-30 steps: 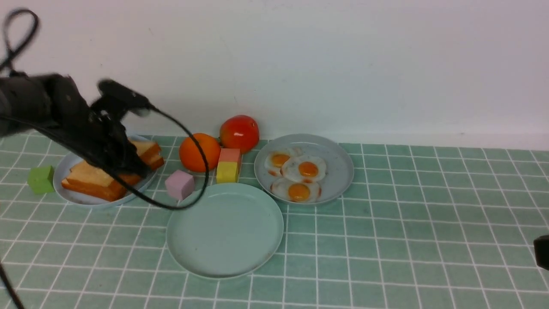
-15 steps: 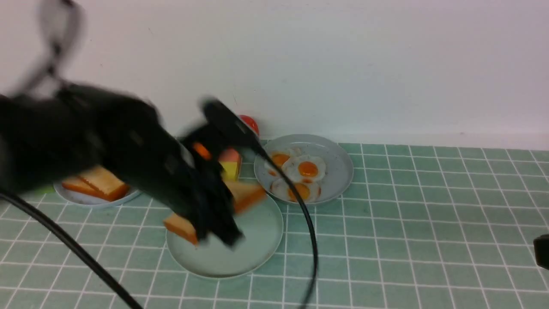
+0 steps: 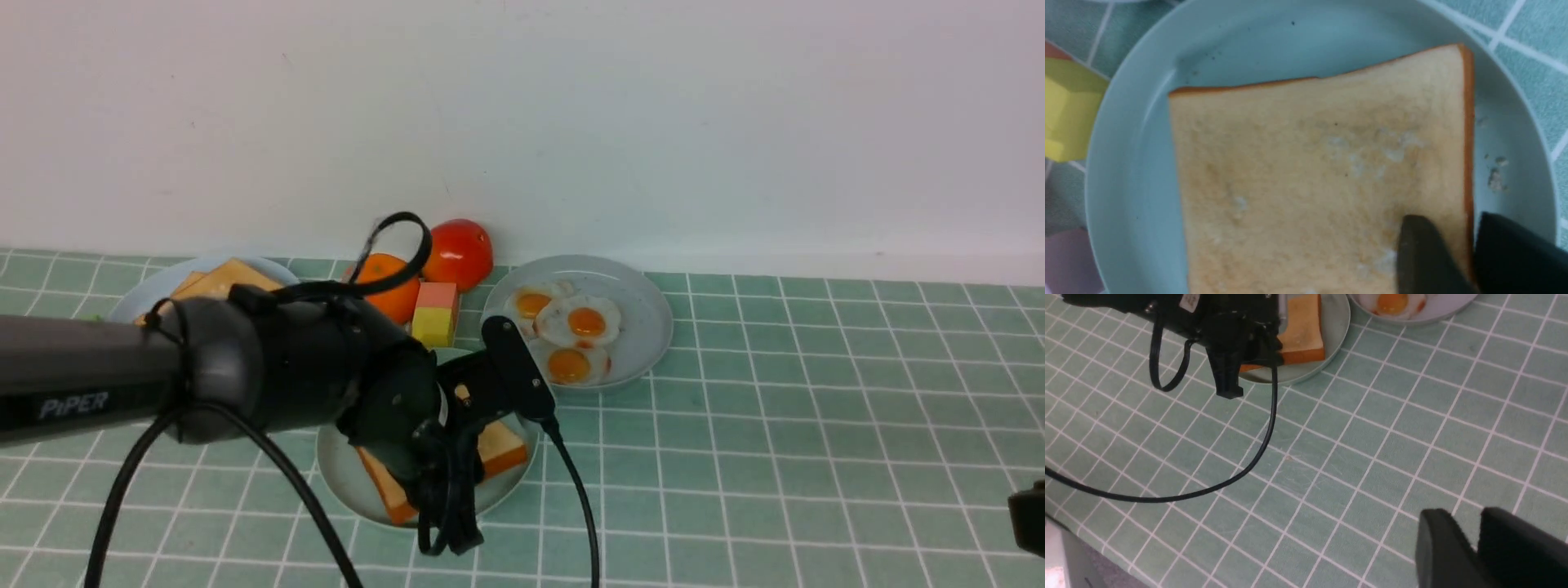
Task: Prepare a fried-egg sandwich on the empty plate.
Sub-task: Use the left arm to put a slice of bread into the empty plate in the middle, then use the right arm to grab a fried egg, then use the right arm to place the fried egg on the slice of bread in the middle, then use the left arm to grab a slice of bread
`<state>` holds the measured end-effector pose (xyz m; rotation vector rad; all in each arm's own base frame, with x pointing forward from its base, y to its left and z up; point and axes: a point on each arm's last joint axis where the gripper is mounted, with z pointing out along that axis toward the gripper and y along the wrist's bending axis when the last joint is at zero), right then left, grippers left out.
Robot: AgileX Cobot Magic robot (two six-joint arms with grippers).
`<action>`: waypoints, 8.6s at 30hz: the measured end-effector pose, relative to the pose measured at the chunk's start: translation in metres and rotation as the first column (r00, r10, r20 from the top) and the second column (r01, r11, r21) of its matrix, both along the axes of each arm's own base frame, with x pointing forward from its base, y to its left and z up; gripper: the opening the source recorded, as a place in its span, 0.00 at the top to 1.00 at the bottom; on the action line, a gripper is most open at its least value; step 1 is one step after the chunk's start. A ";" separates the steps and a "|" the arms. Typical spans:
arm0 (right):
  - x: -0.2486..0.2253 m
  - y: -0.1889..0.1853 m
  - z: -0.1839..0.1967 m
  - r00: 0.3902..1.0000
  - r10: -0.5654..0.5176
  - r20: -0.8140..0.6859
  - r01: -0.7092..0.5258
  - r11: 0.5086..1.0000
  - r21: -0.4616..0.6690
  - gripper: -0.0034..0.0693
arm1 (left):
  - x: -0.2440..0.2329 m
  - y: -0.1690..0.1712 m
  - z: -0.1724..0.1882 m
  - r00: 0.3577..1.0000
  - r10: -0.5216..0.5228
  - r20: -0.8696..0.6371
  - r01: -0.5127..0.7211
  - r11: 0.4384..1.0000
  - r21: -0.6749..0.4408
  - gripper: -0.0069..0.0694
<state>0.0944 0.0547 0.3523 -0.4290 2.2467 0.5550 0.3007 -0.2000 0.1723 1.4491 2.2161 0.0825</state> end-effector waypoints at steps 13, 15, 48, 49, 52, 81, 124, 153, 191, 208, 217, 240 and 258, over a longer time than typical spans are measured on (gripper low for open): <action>0.045 0.009 -0.004 0.999 -0.016 -0.028 0.016 1.000 0.010 0.50 | -0.039 0.027 0.128 0.919 0.394 -0.009 -0.367 0.846 -0.386 0.17; 0.070 0.015 -0.003 0.999 -0.011 -0.032 0.012 1.000 0.017 0.62 | -0.065 0.046 0.164 0.883 0.469 -0.028 -0.420 0.761 -0.494 0.37; 0.405 0.094 -0.182 0.957 0.070 -0.280 -0.049 0.995 0.082 0.40 | -0.216 0.146 0.126 0.849 0.528 -0.011 -0.244 0.374 -0.895 0.93; 0.407 0.094 -0.183 0.958 0.067 -0.277 -0.046 0.996 0.082 0.40 | -0.216 0.146 0.126 0.849 0.528 -0.011 -0.244 0.374 -0.895 0.93; 0.408 0.094 -0.186 0.959 0.063 -0.275 -0.042 0.996 0.081 0.40 | -0.216 0.146 0.126 0.849 0.528 -0.012 -0.245 0.373 -0.895 0.93; 0.411 0.096 -0.207 0.948 0.054 -0.315 -0.020 0.994 0.111 0.49 | -0.216 0.144 0.126 0.850 0.524 -0.063 -0.269 0.329 -0.905 0.93; 0.421 0.101 -0.216 0.953 -0.021 -0.302 0.069 0.986 0.151 0.73 | -0.217 0.144 0.125 0.849 0.521 -0.085 -0.282 0.311 -0.908 0.91; 0.377 0.102 -0.100 0.943 0.195 -0.268 -0.159 0.976 0.150 0.87 | -0.215 0.146 0.125 0.848 0.530 -0.003 -0.243 0.384 -0.890 0.89; 0.325 0.191 -0.199 0.830 0.230 -0.507 0.010 0.905 0.426 0.70 | -0.213 0.149 0.125 0.837 0.530 0.132 -0.180 0.496 -0.850 0.87; 0.273 0.095 -0.030 0.911 0.256 -0.322 -0.230 0.966 0.117 0.79 | -0.196 0.135 0.113 0.821 0.563 -0.096 -0.392 0.432 -0.813 0.91; 0.158 0.045 0.056 0.986 0.106 -0.131 -0.119 0.988 -0.095 0.96 | -0.117 0.091 0.107 0.751 0.641 -0.161 -0.639 0.643 -0.421 0.93; 0.038 0.009 0.067 0.989 0.042 0.139 -0.032 0.996 -0.079 0.93 | 0.105 0.167 0.056 0.808 0.586 0.059 -0.579 0.809 -0.098 0.65; 0.038 0.010 0.068 0.989 0.046 0.137 -0.038 0.998 -0.060 0.92 | 0.131 0.166 -0.005 0.850 0.517 0.102 -0.513 0.856 -0.059 0.39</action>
